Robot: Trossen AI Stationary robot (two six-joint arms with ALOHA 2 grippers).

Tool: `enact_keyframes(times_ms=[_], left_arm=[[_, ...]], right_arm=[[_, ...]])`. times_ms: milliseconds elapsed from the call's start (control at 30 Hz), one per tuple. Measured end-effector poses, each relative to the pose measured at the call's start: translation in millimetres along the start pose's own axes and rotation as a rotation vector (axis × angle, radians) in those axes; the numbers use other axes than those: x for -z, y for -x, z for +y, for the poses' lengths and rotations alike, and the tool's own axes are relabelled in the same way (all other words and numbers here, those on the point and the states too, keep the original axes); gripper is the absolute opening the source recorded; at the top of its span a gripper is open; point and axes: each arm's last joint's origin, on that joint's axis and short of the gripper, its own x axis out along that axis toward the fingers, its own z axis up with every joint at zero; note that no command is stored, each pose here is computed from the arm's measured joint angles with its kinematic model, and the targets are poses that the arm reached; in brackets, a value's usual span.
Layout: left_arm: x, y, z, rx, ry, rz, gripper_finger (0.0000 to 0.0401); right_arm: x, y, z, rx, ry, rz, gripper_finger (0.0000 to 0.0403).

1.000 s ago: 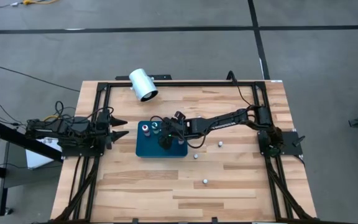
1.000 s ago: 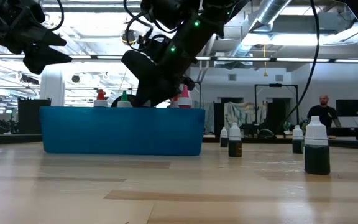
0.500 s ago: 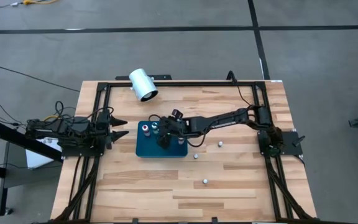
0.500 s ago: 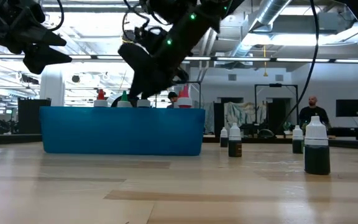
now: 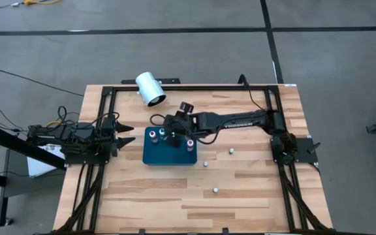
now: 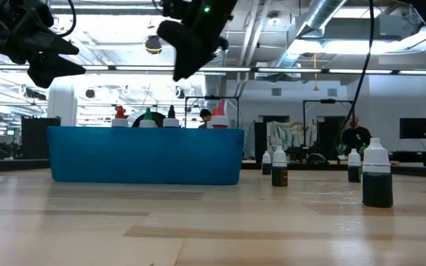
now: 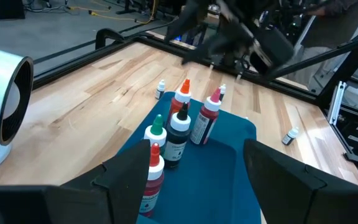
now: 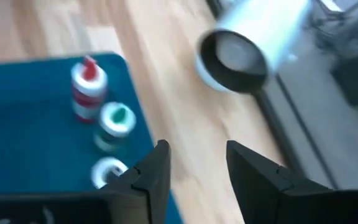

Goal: Pick & Place food coloring
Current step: Put the small green food coloring bottle into the bin

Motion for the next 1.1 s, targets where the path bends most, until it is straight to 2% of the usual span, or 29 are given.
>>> enact_keyframes(times_ms=[200, 467, 800, 1100], left_arm=[[0.0, 0.0, 0.0, 0.0, -0.005, 0.0, 0.025], [0.0, 0.0, 0.0, 0.0, -0.015, 0.0, 0.025], [0.1, 0.0, 0.0, 0.0, -0.019, 0.001, 0.0249], [0.4, 0.0, 0.1, -0.001, -0.02, 0.004, 0.025]], right_arm=[[11.4, 14.0, -16.0, 0.038, 0.097, 0.198, 0.0125], [37.8, 28.5, -34.5, 0.102, 0.059, 0.479, 0.0124], [36.6, 36.6, -39.4, 0.119, -0.007, 0.463, 0.0119], [52.2, 19.0, -27.9, 0.134, -0.033, 0.496, 0.0118]])
